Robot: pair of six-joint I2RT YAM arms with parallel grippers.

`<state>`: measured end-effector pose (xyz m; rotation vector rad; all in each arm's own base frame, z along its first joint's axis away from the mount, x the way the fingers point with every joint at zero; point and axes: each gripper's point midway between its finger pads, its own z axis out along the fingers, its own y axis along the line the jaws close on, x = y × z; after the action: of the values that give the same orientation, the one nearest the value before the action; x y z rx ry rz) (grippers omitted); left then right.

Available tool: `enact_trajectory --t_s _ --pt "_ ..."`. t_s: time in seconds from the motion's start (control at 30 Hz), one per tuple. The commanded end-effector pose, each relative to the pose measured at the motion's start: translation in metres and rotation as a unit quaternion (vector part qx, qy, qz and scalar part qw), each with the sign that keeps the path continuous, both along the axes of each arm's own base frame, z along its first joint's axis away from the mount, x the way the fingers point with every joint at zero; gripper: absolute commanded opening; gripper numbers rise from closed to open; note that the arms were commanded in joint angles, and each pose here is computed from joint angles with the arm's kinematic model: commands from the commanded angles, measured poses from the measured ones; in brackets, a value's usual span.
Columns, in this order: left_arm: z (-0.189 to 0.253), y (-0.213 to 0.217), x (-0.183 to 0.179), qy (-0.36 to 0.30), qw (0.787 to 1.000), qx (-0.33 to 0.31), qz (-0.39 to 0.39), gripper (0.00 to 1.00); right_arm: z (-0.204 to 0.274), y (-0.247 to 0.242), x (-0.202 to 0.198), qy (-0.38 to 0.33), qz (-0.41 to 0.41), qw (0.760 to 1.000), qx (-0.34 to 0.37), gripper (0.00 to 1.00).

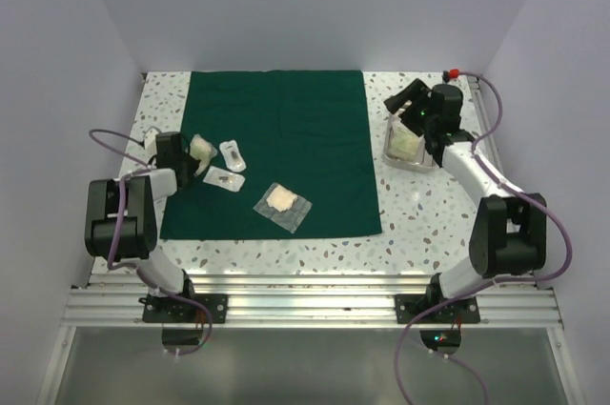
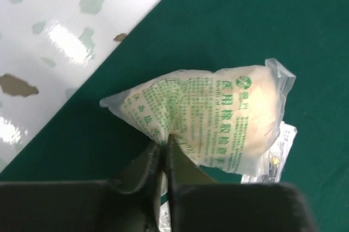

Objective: Prepare the surgical pack

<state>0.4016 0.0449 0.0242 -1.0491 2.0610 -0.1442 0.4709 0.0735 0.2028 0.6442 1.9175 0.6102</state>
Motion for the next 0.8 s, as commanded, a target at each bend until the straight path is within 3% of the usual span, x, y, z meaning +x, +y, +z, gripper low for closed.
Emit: enact_trajectory --t_s 0.0,0.2,0.4,0.57,0.7,0.77 --pt "0.029 0.003 0.029 -0.06 0.998 0.007 -0.01 0.03 -0.01 0.031 0.002 0.0 0.057 0.998 -0.011 0.75" --pt "0.058 -0.019 0.037 -0.109 0.991 -0.02 -0.068 0.0 -0.025 0.111 -0.001 0.006 0.168 0.986 -0.005 0.75" --pt "0.107 -0.079 0.038 -0.184 0.957 -0.102 -0.199 0.0 -0.031 0.191 -0.011 -0.002 0.306 0.952 0.028 0.77" --pt "0.122 -0.123 0.036 -0.193 0.938 -0.122 -0.262 0.0 -0.027 0.235 -0.025 -0.035 0.383 0.921 0.06 0.97" --pt "0.124 -0.163 0.034 -0.19 0.923 -0.133 -0.305 0.0 -0.008 0.271 -0.041 -0.081 0.458 0.879 0.099 0.99" --pt "0.126 -0.175 0.036 -0.192 0.919 -0.141 -0.315 0.0 -0.01 0.284 -0.046 -0.085 0.476 0.87 0.099 0.99"
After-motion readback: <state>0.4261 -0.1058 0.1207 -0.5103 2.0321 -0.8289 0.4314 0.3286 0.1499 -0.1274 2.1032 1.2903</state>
